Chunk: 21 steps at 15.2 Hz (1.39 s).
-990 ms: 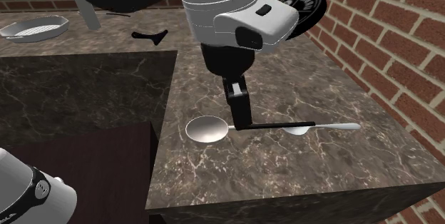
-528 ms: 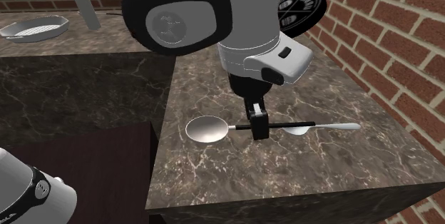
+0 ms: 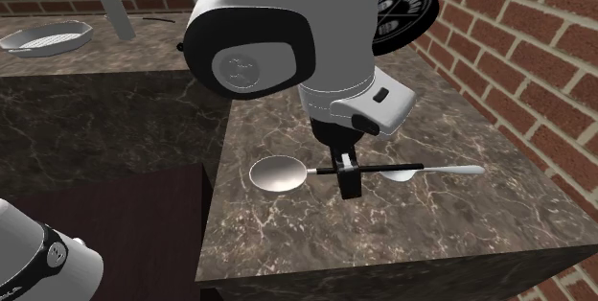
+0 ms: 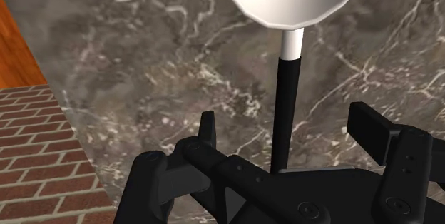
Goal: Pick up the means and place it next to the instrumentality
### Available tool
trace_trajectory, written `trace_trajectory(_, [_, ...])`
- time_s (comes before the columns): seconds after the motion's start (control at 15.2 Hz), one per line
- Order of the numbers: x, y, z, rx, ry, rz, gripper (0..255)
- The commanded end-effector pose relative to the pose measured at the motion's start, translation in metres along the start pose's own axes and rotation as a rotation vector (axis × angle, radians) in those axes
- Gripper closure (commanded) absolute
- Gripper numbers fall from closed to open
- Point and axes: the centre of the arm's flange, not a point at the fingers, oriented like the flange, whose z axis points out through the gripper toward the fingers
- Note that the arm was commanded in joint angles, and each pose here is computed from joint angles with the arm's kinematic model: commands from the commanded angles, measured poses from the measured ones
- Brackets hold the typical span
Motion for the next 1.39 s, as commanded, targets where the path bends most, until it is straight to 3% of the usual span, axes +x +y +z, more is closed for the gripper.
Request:
trace_trajectory(0.0, [0.000, 0.000, 0.001, 0.000, 0.000, 0.000, 0])
trace_trajectory(0.2, [0.000, 0.000, 0.001, 0.000, 0.000, 0.000, 0])
trace_trajectory(0.26, [0.000, 0.000, 0.000, 0.000, 0.000, 0.000, 255])
trace_trajectory(0.86, [0.000, 0.000, 0.001, 0.000, 0.000, 0.000, 255])
trace_trajectory(1.32, [0.007, -0.004, -0.036, 0.000, 0.000, 0.000, 255])
